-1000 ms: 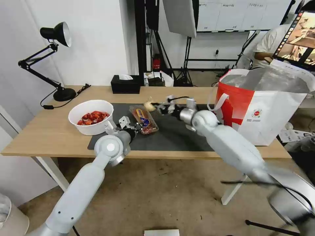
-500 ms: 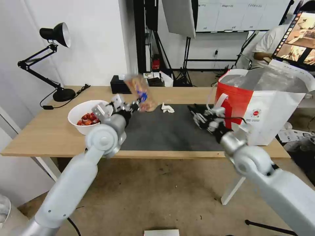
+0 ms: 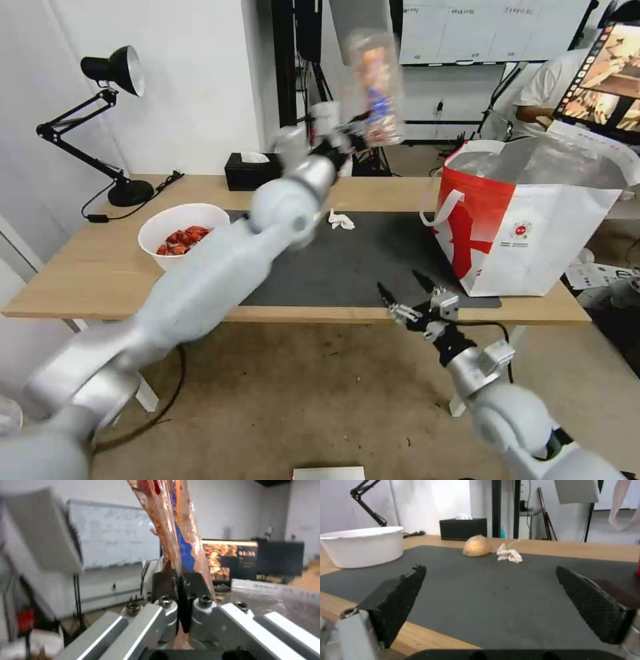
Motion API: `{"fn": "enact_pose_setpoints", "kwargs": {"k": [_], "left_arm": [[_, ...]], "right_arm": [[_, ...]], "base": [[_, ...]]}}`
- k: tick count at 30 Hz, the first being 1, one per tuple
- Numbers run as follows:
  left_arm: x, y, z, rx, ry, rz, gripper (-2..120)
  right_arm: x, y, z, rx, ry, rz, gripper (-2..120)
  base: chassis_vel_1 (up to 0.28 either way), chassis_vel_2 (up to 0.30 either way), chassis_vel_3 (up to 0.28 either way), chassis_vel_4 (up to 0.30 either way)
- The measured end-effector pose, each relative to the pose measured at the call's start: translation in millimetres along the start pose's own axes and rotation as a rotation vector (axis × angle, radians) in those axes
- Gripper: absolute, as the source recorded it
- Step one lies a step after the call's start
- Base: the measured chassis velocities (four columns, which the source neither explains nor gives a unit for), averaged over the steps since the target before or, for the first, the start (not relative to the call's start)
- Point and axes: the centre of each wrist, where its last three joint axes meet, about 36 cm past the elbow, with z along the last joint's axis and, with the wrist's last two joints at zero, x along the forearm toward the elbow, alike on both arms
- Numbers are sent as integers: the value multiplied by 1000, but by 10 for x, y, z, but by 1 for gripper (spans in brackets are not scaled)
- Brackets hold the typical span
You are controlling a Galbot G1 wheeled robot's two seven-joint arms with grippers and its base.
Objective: Pick up the trash from the table and place it into the takeout bag.
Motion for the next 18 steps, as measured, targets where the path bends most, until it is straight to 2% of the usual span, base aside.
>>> {"fn": "enact_pose_setpoints", "kwargs": {"k": [1, 2, 3, 4, 6, 7, 8, 9, 11, 15, 18], "left_arm": [[0, 0, 0, 0, 0, 0, 0], [-225, -166, 89, -78, -6, 38, 0], [-347, -283, 141, -119, -7, 72, 0], [-347, -283, 141, -119, -7, 72, 0], [-619, -525, 274, -240, -25, 166, 0], [-670, -548, 314, -277, -27, 191, 0], [-720, -547, 396, -333, -23, 225, 0], [-720, -547, 396, -333, -23, 225, 0], [-766, -474, 542, -414, 10, 290, 0], [-766, -398, 670, -440, 46, 330, 0], [-745, -380, 722, -431, 58, 336, 0]], "right_arm": [[0, 0, 0, 0, 0, 0, 100], [2, 25, 14, -3, -1, 1, 100], [2, 39, 20, -5, -1, 2, 100], [2, 39, 20, -5, -1, 2, 100], [-2, 72, 32, -12, -4, 4, 100], [-6, 85, 36, -14, -5, 3, 100], [-30, 106, 45, -17, -4, -4, 100], [-30, 106, 45, -17, -4, -4, 100], [-72, 119, 66, -18, 0, -15, 100], [-71, 118, 73, -18, 4, -19, 100], [-65, 109, 79, -17, 8, -20, 100]], "base": [[0, 0, 0, 0], [0, 0, 0, 0], [0, 0, 0, 0], [0, 0, 0, 0], [0, 0, 0, 0], [0, 0, 0, 0], [0, 0, 0, 0], [0, 0, 0, 0], [0, 0, 0, 0], [0, 0, 0, 0], [0, 0, 0, 0]]}}
